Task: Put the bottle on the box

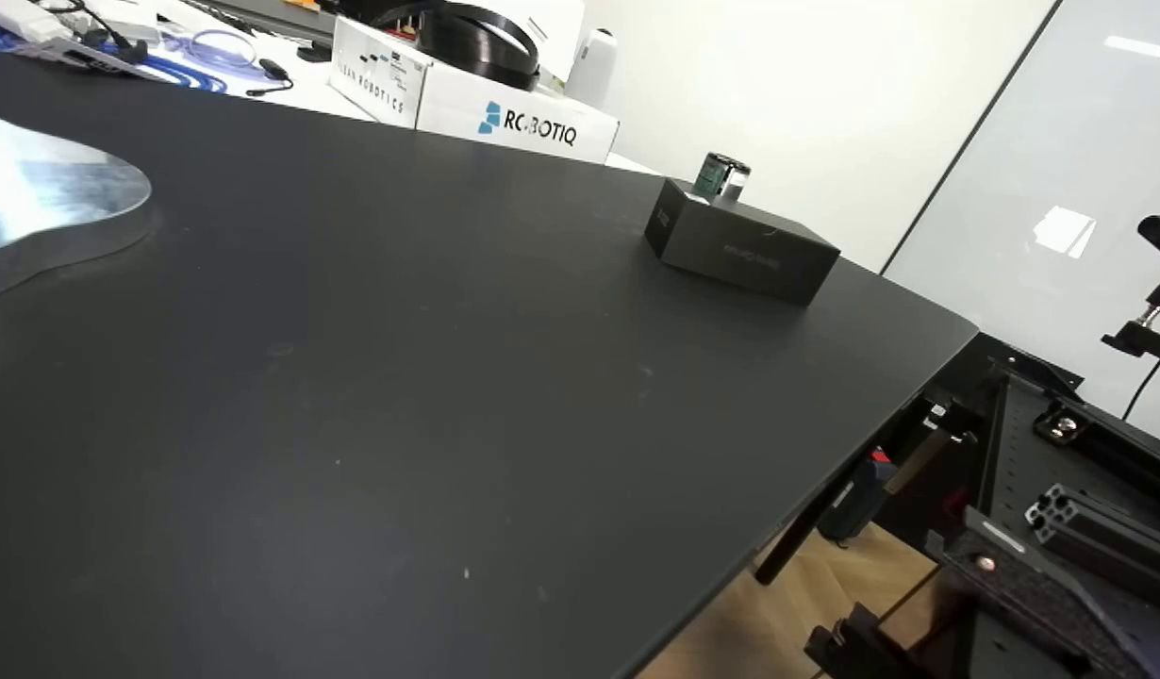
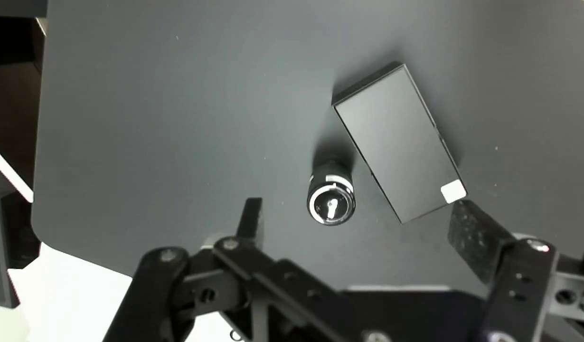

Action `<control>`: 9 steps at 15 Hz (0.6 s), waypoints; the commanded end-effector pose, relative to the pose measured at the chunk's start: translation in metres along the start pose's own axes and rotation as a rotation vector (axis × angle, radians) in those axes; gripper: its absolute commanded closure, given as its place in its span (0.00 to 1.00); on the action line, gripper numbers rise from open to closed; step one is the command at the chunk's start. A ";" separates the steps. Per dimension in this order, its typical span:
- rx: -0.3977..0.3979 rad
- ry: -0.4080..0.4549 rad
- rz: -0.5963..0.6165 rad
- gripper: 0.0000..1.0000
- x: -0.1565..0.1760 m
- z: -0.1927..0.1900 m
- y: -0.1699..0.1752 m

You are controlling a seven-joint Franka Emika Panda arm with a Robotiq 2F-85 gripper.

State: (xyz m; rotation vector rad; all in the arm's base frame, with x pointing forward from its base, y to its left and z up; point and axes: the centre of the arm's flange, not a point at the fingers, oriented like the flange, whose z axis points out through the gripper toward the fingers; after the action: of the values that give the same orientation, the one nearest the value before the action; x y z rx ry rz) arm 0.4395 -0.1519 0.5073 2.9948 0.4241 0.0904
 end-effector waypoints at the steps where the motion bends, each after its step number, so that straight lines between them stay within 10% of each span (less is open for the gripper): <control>1: 0.012 0.088 0.101 0.00 0.059 0.019 0.010; 9: 0.021 -0.026 0.477 0.00 0.144 0.123 0.020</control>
State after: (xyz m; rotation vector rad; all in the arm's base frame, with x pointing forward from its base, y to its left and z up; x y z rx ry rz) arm 0.5529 -0.1396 0.4154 3.0438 -0.0830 0.1534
